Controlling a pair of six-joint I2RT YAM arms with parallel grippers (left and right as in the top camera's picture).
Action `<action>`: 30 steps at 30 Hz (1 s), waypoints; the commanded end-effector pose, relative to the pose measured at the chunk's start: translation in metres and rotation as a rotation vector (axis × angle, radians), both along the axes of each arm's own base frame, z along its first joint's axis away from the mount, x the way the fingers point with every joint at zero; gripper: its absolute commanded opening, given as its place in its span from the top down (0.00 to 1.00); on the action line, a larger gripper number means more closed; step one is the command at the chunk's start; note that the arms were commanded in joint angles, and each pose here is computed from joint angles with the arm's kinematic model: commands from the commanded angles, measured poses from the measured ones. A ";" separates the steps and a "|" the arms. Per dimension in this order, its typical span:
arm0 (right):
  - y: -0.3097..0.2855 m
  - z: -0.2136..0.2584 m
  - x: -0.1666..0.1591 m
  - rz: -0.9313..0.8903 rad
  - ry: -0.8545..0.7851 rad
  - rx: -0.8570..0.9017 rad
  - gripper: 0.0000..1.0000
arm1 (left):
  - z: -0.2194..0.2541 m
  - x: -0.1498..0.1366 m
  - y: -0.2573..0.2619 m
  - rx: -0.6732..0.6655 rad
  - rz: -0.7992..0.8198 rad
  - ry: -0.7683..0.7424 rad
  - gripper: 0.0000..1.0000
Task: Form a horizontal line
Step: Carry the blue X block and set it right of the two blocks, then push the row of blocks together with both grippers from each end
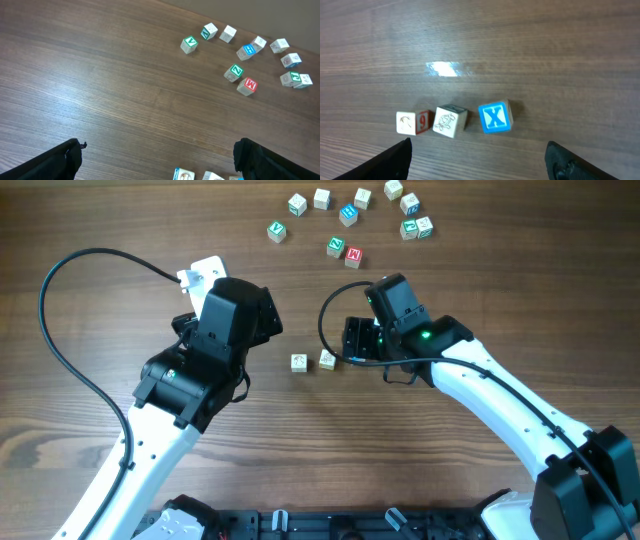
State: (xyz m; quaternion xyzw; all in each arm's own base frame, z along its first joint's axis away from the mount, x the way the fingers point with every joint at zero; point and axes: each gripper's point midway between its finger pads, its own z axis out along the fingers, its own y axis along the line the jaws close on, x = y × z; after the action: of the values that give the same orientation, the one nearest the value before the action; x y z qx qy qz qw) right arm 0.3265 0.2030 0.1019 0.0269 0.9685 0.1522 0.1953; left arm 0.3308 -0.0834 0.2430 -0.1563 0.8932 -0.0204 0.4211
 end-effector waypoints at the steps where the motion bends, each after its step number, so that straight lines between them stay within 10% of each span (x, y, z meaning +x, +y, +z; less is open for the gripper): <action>1: 0.001 0.010 0.005 -0.035 -0.022 0.018 0.15 | 0.006 0.004 -0.004 -0.027 -0.012 -0.017 0.00; 10: -0.002 0.015 0.016 -0.122 -0.053 0.037 0.31 | -0.034 0.016 -0.003 0.010 0.002 0.092 0.00; 13: 0.001 0.018 0.021 -0.144 -0.068 0.061 0.35 | -0.069 0.024 0.005 -0.038 0.048 0.198 0.51; 18: -0.002 0.021 0.027 -0.162 -0.098 0.050 0.36 | -0.135 0.041 0.013 -0.238 0.071 0.399 0.96; 30: -0.022 -0.010 0.029 -0.238 -0.035 -0.014 0.62 | -0.209 0.024 -0.012 -0.287 0.012 0.642 0.96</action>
State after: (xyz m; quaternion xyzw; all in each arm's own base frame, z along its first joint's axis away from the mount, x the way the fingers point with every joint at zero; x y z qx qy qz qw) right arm 0.3514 0.1921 0.1086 0.1120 0.9531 0.1395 0.2443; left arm 0.3643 -0.0828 0.0417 -0.2249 0.9643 -0.0683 0.1218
